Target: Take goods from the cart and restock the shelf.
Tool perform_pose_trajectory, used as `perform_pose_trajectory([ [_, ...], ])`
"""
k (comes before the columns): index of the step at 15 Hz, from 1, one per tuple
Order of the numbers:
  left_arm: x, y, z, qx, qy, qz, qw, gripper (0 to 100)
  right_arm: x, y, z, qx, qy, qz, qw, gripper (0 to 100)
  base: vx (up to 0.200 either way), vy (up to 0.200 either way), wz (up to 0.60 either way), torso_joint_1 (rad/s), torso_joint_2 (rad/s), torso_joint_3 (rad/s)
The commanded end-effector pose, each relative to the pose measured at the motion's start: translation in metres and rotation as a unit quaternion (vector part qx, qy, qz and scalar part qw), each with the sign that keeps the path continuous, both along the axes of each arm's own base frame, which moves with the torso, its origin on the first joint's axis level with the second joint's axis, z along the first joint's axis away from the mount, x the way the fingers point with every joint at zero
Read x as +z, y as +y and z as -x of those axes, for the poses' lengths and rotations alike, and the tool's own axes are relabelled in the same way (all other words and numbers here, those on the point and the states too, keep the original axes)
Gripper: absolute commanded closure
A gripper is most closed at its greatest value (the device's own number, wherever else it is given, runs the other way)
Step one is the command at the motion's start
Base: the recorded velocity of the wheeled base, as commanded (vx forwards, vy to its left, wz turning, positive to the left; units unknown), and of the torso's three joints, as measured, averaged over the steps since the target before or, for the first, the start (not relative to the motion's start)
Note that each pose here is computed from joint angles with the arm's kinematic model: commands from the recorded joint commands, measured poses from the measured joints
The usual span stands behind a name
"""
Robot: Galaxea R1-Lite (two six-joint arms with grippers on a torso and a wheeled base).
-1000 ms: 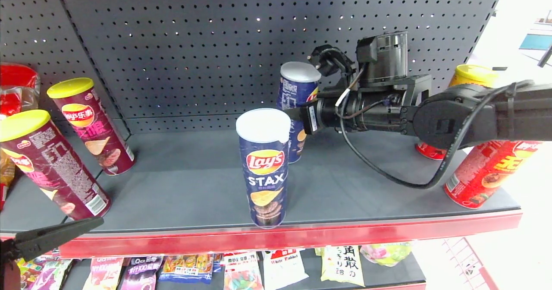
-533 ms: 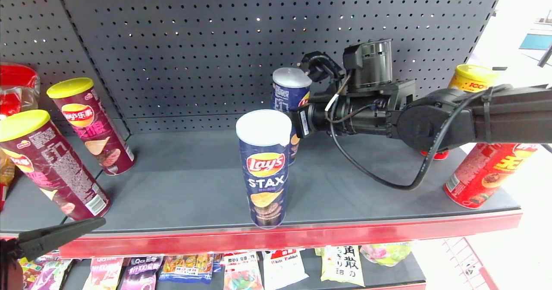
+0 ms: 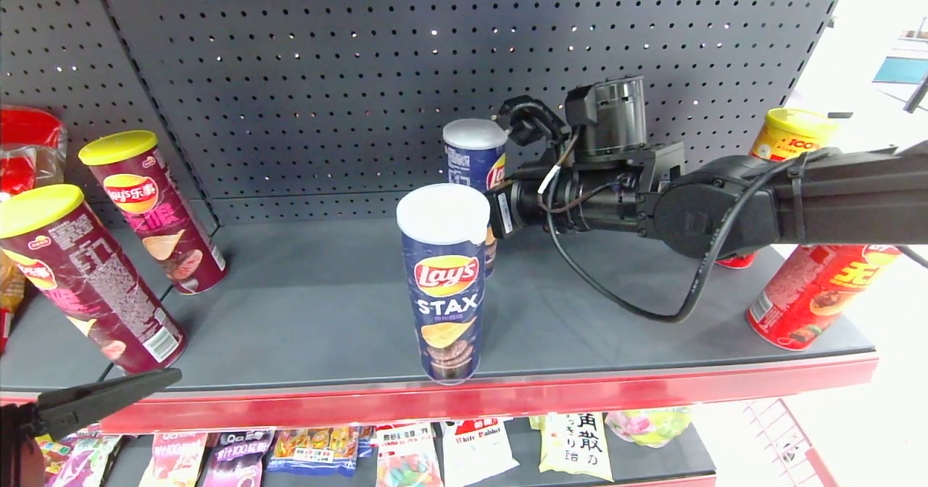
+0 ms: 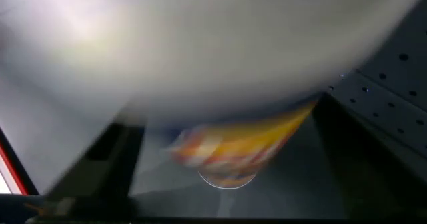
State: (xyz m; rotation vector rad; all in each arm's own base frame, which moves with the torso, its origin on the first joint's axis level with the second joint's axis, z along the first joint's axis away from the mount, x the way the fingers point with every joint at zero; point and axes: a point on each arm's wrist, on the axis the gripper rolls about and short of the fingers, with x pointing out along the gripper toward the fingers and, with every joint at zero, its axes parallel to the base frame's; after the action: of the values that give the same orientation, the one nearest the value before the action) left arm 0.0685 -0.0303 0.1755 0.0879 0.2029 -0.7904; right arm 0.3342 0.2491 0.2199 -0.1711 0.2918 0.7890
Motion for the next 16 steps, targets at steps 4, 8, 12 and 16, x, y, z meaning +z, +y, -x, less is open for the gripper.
perform_pose_trajectory([
  [4, 0.000, -0.001, -0.002, 0.000, 0.005, -0.001, 1.0000, 0, 0.009, -0.011, 0.011, -0.005, -0.001, -0.003, 1.000, 0, 0.000, 0.000, 0.00, 0.000, 0.00, 0.000],
  [8, -0.001, -0.002, -0.008, 0.002, 0.015, -0.005, 0.9999, 0, 0.015, -0.033, 0.029, -0.021, 0.004, -0.001, 1.000, 0, 0.000, 0.000, 0.00, 0.000, 0.00, 0.000],
  [12, 0.005, -0.005, -0.018, 0.009, 0.021, -0.009, 0.9997, 0, 0.024, -0.061, 0.050, -0.043, 0.009, -0.008, 0.999, 0, 0.000, 0.000, 0.00, 0.000, 0.00, 0.000],
  [16, 0.008, -0.008, -0.034, 0.028, 0.036, -0.021, 0.9987, 0, 0.021, -0.100, 0.103, -0.092, 0.029, -0.010, 0.995, 0, 0.000, 0.000, 0.00, 0.000, 0.00, 0.000],
])
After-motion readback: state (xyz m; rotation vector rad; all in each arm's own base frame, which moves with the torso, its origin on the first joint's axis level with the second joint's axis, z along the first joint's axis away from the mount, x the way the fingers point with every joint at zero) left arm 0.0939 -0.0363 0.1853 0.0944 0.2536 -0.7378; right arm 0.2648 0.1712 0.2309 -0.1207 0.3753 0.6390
